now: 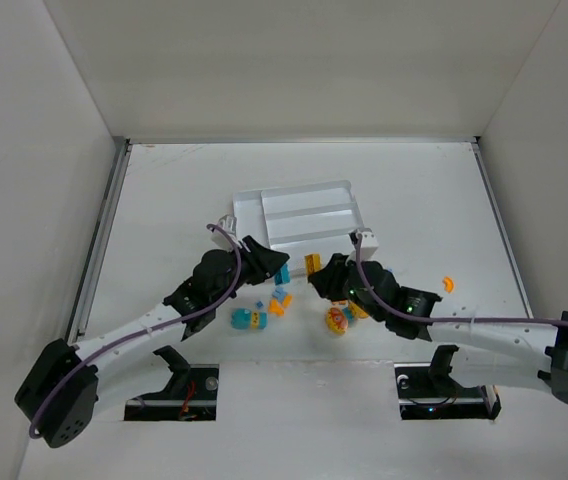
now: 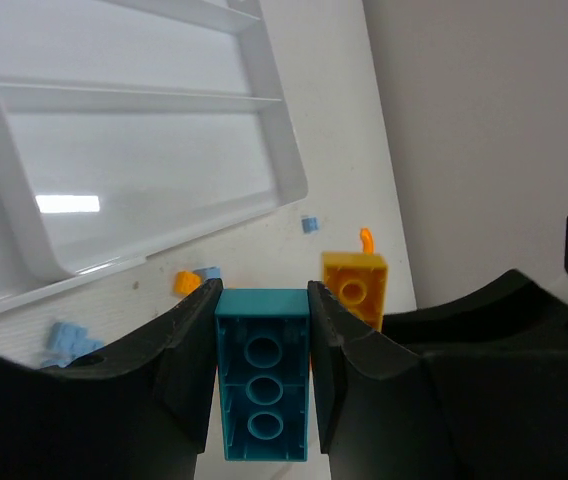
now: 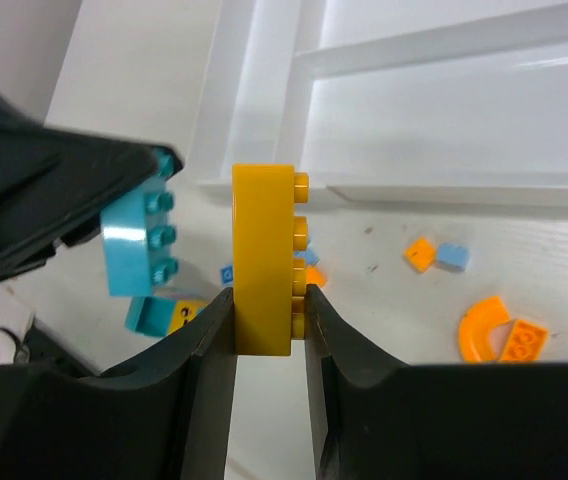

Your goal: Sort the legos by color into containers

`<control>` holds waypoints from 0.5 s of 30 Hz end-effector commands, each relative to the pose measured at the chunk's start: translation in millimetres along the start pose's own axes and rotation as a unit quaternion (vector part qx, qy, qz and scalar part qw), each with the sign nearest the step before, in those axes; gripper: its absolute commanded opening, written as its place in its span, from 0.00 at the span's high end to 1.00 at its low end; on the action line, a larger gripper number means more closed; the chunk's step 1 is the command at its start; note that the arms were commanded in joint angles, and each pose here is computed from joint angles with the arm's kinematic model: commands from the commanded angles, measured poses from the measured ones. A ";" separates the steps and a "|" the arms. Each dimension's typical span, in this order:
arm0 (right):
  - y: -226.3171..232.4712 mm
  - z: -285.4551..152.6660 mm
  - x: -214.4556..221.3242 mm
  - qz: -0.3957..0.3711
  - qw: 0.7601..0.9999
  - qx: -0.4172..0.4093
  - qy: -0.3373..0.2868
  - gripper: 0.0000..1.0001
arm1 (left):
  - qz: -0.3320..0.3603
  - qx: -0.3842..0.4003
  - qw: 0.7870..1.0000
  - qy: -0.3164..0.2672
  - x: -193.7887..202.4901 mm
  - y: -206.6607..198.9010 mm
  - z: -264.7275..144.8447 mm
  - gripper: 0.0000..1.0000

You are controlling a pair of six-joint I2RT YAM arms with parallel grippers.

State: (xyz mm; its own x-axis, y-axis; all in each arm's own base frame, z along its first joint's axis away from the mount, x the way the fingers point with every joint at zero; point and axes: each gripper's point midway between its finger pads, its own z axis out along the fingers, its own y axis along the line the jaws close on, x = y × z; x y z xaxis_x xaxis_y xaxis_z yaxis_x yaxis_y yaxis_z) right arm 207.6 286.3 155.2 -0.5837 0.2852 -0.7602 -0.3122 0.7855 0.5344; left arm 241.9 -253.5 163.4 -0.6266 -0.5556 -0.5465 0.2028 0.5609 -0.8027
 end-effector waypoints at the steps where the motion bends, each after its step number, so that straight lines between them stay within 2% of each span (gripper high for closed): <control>1: -9.1 3.2 -28.1 0.002 0.999 0.021 -0.042 0.78 | 0.017 0.008 1.000 0.010 0.0 5.8 -13.4 0.88; 7: -23.4 38.1 -75.1 0.005 0.996 0.052 -0.078 0.78 | 0.024 -0.004 1.000 -0.002 -9.2 12.7 -20.8 0.87; 15: -59.3 134.4 -116.3 0.023 0.990 0.113 -0.079 0.78 | 0.031 -0.009 0.999 -0.020 -14.3 18.3 -22.2 0.84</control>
State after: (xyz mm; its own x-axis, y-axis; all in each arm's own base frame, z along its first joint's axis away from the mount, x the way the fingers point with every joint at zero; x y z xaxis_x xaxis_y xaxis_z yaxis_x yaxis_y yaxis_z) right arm 359.6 264.2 139.4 -0.5130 0.3511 -0.7833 -0.0675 0.8932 0.4446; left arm 236.0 -226.6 155.7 -0.6148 -0.5358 -0.5787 0.1968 0.6064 -0.7704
